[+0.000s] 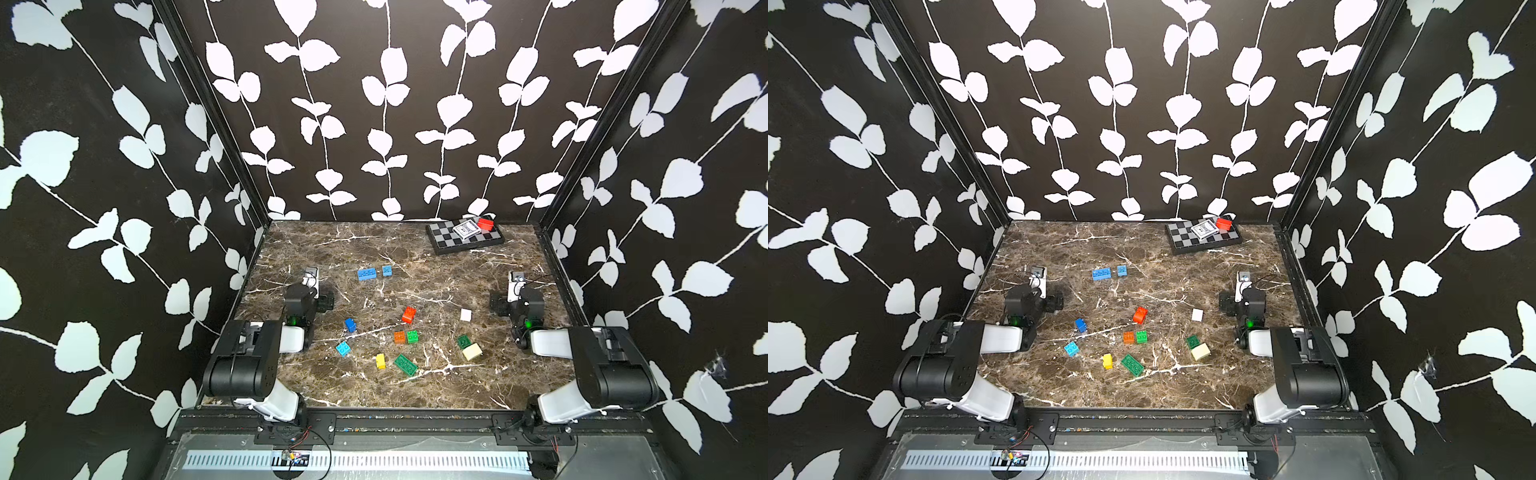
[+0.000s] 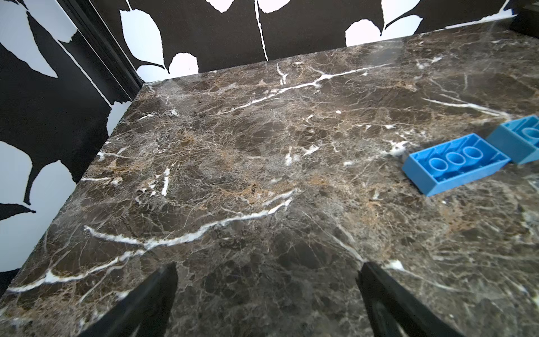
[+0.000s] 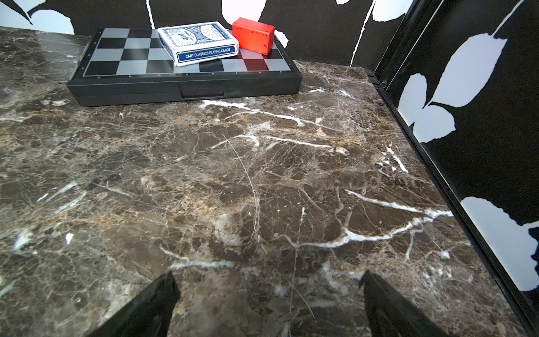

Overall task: Assemble the number 1 with lego
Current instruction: Pick up the lego brick from the center of the board.

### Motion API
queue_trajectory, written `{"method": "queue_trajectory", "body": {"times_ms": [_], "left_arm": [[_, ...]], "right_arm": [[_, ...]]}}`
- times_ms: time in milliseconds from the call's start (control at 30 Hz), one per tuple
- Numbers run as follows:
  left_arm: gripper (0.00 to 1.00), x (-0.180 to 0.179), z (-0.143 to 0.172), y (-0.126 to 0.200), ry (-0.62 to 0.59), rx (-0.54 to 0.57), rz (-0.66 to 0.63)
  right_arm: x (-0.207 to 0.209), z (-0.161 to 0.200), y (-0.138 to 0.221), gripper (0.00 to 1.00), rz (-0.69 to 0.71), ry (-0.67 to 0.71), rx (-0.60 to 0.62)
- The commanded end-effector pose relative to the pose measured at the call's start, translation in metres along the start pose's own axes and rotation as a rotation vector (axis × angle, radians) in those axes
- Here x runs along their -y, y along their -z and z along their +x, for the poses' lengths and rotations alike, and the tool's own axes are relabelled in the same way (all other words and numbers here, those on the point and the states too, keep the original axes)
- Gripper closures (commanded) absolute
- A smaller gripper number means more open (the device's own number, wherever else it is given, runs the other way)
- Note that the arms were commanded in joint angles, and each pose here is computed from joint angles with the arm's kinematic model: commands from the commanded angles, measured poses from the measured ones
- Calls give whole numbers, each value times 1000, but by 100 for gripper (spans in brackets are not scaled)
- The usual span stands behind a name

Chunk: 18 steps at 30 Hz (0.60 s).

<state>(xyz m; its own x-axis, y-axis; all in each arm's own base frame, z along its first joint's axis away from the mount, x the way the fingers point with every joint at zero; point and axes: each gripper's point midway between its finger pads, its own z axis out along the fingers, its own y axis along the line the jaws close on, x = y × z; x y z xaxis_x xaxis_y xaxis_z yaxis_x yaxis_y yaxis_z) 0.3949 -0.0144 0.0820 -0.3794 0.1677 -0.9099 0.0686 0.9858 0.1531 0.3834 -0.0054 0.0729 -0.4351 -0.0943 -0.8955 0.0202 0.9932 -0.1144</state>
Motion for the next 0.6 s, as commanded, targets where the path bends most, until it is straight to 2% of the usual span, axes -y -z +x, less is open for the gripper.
{"method": "queue_trajectory", "body": {"times_ms": [0, 467, 567], "left_arm": [[1, -4, -15, -2, -2, 42, -10], [1, -5, -15, -1, 0, 44, -12], [1, -9, -28, 7, 3, 83, -33]], "right_arm": [[5, -22, -4, 1, 24, -5, 60], [6, -22, -4, 1, 25, -6, 62], [8, -35, 8, 1, 31, -12, 97]]}}
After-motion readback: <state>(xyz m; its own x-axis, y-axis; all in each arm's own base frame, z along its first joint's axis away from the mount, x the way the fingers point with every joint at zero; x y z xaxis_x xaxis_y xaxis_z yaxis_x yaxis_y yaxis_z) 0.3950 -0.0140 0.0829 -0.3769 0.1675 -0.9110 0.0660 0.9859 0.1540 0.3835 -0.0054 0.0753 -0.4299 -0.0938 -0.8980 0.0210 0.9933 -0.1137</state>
